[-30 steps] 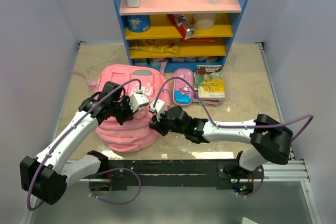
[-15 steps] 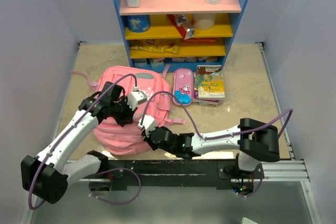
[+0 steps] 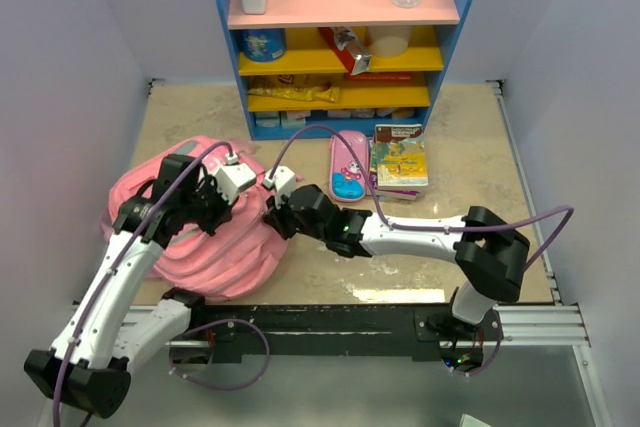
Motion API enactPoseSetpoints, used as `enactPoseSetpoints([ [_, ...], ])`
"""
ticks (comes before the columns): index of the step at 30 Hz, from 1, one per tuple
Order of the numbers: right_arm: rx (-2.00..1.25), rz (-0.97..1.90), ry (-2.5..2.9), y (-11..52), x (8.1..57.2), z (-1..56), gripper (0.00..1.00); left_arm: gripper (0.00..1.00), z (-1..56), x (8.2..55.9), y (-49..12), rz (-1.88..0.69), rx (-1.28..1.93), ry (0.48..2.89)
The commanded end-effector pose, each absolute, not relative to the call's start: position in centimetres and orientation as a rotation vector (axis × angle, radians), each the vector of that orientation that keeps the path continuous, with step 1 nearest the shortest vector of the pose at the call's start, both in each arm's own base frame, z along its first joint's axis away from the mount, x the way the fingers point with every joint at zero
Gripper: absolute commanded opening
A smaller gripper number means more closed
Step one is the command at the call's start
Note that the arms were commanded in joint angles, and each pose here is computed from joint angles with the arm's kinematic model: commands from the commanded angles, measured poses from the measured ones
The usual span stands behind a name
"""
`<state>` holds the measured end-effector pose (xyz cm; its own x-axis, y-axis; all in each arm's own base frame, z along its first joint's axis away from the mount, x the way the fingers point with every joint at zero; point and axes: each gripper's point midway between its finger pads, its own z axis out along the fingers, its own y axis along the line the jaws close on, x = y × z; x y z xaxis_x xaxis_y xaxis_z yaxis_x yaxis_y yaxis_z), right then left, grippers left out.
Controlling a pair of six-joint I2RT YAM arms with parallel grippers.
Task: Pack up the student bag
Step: Unzip the student bag at the center of the board.
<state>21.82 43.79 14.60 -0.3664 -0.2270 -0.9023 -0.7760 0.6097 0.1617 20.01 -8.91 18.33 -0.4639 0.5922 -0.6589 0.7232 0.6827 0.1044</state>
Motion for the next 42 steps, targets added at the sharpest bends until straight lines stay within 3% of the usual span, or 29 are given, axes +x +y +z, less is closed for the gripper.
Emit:
enactPoseSetpoints([
  [1, -0.839, 0.629, 1.971, 41.5, 23.5, 12.3, 0.00, 0.00, 20.6, 22.9, -12.5, -0.403, 1.082, 2.078],
  [9, -0.859, 0.538, 1.971, 40.2, 24.0, 11.3, 0.00, 0.00, 16.0, 29.7, -14.7, -0.441, 0.989, 2.143],
  [18, -0.905, 0.477, 1.953, 39.4, 23.0, 11.8, 0.00, 0.00, 16.5, 32.9, -17.6, -0.590, 0.831, 2.104],
  [31, -1.112, 0.686, 1.849, 47.8, 13.1, 12.4, 0.00, 0.00, 19.5, 35.0, -19.0, -0.652, 0.732, 2.028],
  [42, -1.182, 0.794, 1.853, 51.5, 9.7, 11.3, 0.00, 0.00, 21.2, 36.0, -18.2, -0.570, 0.669, 1.997],
])
